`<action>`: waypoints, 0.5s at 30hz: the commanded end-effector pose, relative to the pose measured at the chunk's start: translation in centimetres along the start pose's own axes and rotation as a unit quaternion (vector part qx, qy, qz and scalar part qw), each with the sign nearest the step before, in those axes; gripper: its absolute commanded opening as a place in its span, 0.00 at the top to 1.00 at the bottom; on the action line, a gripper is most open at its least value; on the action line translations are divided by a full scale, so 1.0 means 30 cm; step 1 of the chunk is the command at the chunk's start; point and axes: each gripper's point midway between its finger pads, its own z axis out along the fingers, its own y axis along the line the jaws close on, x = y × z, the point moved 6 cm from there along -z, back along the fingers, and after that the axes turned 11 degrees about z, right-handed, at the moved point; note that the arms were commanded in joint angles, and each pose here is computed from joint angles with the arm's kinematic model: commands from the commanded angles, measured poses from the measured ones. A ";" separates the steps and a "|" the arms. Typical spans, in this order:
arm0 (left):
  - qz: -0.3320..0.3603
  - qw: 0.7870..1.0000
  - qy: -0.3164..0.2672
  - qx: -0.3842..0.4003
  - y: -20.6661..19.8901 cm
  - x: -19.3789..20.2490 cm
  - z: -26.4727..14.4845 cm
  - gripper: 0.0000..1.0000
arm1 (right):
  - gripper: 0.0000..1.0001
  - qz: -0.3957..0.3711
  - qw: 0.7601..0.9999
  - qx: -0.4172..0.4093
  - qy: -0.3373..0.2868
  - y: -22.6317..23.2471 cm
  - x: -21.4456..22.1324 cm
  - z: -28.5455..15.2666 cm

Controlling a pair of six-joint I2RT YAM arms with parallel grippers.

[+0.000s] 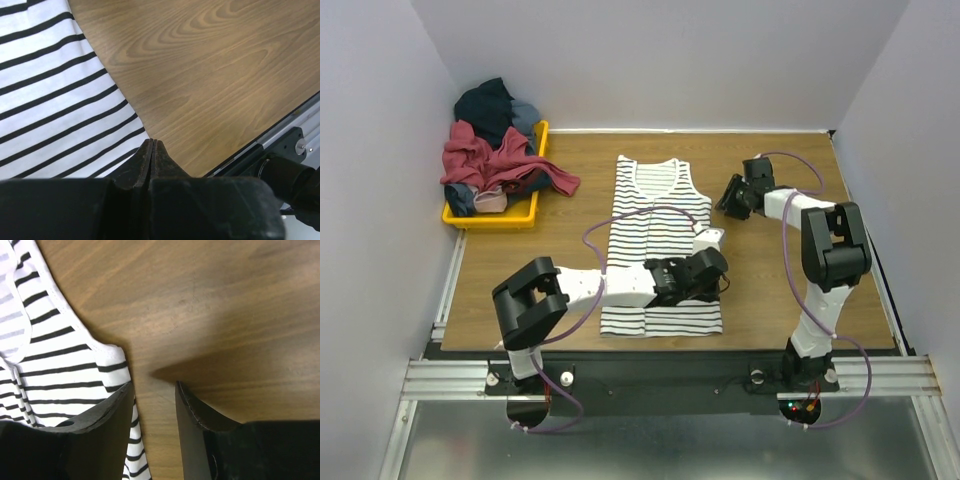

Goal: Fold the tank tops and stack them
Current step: Fold the tank top

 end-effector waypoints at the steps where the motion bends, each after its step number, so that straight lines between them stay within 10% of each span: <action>1: 0.000 1.000 -0.024 -0.002 -0.056 -0.038 -0.010 0.96 | 0.56 -0.011 0.999 -0.035 -0.007 0.053 -0.043 0.025; 15: 0.054 0.997 0.030 -0.046 -0.121 0.123 -0.003 0.63 | 0.57 -0.018 0.999 -0.041 0.004 0.059 -0.039 0.052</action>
